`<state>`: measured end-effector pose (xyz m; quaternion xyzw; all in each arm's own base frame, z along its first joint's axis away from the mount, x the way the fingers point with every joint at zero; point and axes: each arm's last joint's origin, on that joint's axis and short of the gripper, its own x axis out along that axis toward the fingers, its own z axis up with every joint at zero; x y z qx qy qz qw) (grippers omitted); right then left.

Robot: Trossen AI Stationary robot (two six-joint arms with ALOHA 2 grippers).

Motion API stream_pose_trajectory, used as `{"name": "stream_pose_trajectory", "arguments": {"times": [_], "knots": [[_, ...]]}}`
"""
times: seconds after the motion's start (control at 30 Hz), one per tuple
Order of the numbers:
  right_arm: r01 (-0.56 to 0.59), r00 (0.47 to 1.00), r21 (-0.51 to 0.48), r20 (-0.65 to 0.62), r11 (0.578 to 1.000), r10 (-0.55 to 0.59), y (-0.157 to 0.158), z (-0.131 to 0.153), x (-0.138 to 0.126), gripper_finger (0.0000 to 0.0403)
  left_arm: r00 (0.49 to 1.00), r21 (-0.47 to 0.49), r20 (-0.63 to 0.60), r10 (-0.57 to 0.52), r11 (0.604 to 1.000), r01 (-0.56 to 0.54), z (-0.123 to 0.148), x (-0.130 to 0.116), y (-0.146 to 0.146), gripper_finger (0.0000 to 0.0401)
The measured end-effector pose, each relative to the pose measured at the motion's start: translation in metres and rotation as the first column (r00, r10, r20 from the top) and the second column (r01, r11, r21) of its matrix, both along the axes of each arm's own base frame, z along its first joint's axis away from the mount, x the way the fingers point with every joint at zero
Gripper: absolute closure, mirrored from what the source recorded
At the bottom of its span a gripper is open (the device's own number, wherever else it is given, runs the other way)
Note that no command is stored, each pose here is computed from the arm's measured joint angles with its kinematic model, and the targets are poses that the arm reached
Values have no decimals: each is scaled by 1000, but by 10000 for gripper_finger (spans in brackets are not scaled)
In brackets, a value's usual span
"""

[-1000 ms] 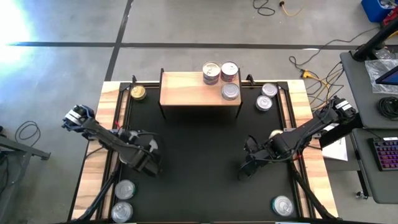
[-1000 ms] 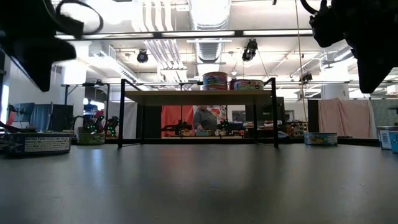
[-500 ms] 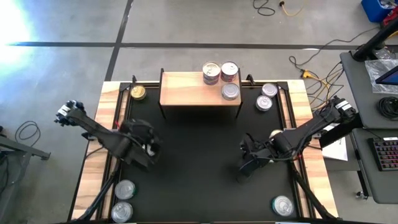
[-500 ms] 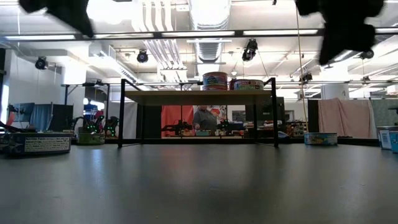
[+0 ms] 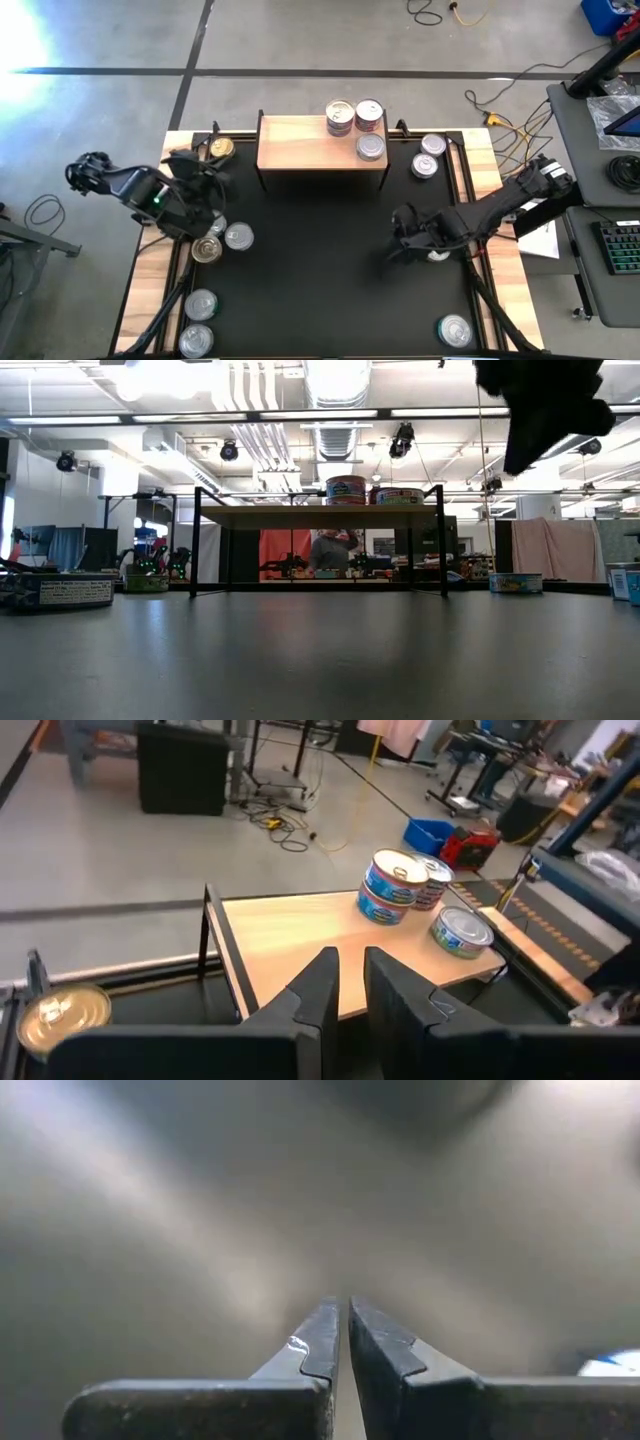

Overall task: Stack canned seafood by type on shelf
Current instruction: Stack the white-green tuna can on top of the other green tuna can on the shelf

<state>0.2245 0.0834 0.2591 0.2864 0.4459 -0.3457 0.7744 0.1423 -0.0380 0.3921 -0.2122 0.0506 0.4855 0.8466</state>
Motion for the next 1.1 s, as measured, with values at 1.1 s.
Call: {"name": "stream_pose_trajectory", "arguments": {"times": [1.1], "knots": [[527, 784, -298, -190, 796, -591, -146, 40, -39, 385, 990, 28, -103, -96, 995, 100, 4, 11, -6, 365]]}}
